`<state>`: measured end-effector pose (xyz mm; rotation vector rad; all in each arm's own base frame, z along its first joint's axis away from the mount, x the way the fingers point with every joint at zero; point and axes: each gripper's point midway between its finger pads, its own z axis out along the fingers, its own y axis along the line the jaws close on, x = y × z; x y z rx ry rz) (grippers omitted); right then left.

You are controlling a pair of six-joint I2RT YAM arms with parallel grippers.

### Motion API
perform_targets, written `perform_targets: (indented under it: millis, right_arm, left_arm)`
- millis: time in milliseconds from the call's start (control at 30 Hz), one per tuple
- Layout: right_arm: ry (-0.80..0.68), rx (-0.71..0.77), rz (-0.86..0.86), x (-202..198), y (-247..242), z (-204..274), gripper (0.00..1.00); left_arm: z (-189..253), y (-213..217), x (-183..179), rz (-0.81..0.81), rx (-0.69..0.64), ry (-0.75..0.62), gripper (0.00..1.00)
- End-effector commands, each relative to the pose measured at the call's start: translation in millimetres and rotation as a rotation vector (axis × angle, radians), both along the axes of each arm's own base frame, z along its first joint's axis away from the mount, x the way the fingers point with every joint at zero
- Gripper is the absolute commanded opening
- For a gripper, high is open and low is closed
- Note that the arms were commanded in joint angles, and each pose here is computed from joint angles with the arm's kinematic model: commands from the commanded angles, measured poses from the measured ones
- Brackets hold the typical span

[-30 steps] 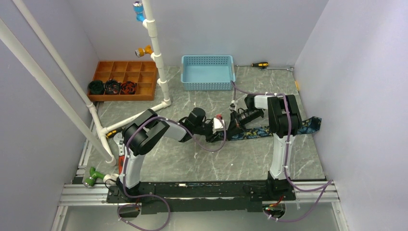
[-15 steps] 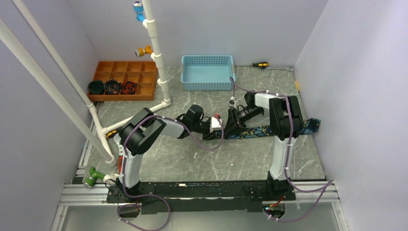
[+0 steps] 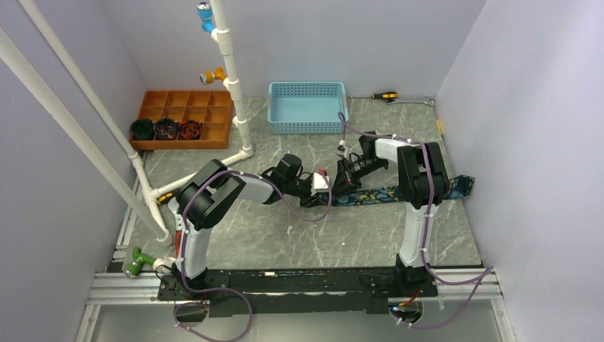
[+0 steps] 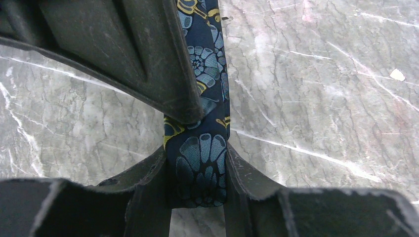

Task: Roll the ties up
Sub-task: Roll the tie at the center of the board.

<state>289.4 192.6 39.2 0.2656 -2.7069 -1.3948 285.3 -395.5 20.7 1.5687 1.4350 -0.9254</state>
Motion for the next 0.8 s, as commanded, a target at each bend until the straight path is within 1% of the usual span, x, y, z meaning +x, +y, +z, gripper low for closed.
perform_targets:
  millis: [0,33,67,200,267,300,433,533,633,767]
  right_arm:
    - [0.001,0.016,0.024,-4,3,-3,0.08]
    - [0.004,0.010,0.030,-6,2,-3,0.02]
    - [0.002,0.003,0.042,-8,0,-3,0.00]
    - [-0.022,-0.075,0.064,-10,-10,-10,0.00]
    - [-0.037,-0.137,0.059,-6,-16,-23,0.00]
    - [-0.036,-0.161,0.058,-5,-18,-30,0.00]
    - [-0.049,-0.239,0.071,1,-23,-51,0.00]
    - [-0.073,-0.286,0.085,4,-25,-59,0.00]
    - [-0.081,-0.321,0.088,3,-29,-66,0.00]
    - [-0.070,-0.329,0.081,-2,-30,-72,0.00]
  left_arm:
    - [-84,57,-32,0.073,0.294,0.205,0.37]
    - [-84,57,-31,0.075,0.295,0.209,0.39]
    - [-85,57,-31,0.080,0.295,0.215,0.42]
    - [-80,57,-27,0.102,0.273,0.211,0.60]
    - [-72,57,-26,0.108,0.240,0.198,0.67]
    - [-65,58,-24,0.113,0.214,0.186,0.69]
    - [-45,58,-27,0.102,0.129,0.149,0.73]
    - [-34,52,-31,0.091,0.071,0.156,0.74]
    - [-23,35,-30,0.095,0.000,0.189,0.76]
    - [-18,10,-17,0.159,-0.065,0.193,0.78]
